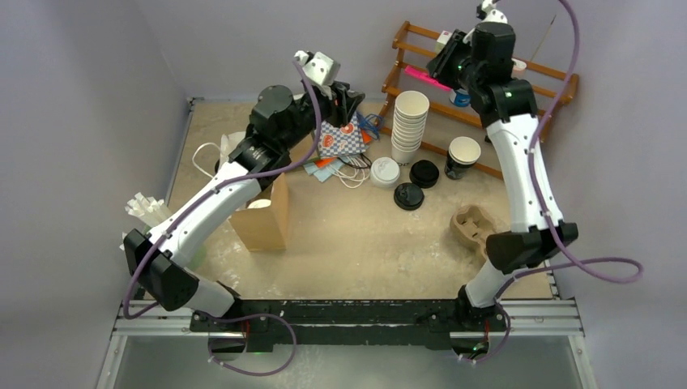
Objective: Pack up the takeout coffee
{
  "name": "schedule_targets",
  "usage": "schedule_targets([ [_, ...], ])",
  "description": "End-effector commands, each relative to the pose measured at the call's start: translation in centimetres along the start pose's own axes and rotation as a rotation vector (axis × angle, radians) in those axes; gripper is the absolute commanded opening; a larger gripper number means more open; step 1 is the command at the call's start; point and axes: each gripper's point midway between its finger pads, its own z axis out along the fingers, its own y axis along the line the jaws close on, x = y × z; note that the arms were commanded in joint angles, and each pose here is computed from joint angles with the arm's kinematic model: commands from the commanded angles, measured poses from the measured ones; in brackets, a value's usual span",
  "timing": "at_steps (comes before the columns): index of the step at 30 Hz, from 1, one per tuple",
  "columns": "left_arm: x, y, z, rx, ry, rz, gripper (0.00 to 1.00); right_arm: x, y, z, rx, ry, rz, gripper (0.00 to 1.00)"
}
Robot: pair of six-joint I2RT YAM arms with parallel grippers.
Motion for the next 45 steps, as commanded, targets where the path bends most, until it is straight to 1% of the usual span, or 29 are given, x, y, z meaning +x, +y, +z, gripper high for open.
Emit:
schedule_targets([
  [1, 1.2, 0.2, 0.6, -0.017, 0.036, -0.018, 0.43, 3.0, -5.1, 3.2, 0.207, 0.086, -0.090, 0.33],
  [3, 1.2, 0.5, 0.6, -0.030, 0.036, -0.005, 0.44, 3.5, -6.0, 4.2, 0.240, 0.096, -0.107, 0.35],
  [7, 1.7, 0.8, 0.9, -0.040, 0.044, 0.010, 0.45, 3.8, -7.5, 5.9, 0.305, 0.095, -0.145, 0.35],
  [12, 3.3, 0.7, 2.2, -0.025, 0.073, 0.008, 0.46, 5.0, -8.4, 7.3, 0.328, 0.124, -0.158, 0.32],
  [16, 3.7, 0.7, 2.7, -0.021, 0.080, 0.006, 0.46, 5.7, -9.0, 7.9, 0.341, 0.138, -0.169, 0.29],
  [28, 4.3, 1.0, 2.9, -0.033, 0.095, 0.017, 0.46, 7.8, -9.7, 9.1, 0.338, 0.192, -0.173, 0.31],
  [45, 5.2, 1.2, 2.8, -0.041, 0.115, 0.024, 0.46, 9.8, -10.3, 10.0, 0.334, 0.240, -0.171, 0.28],
])
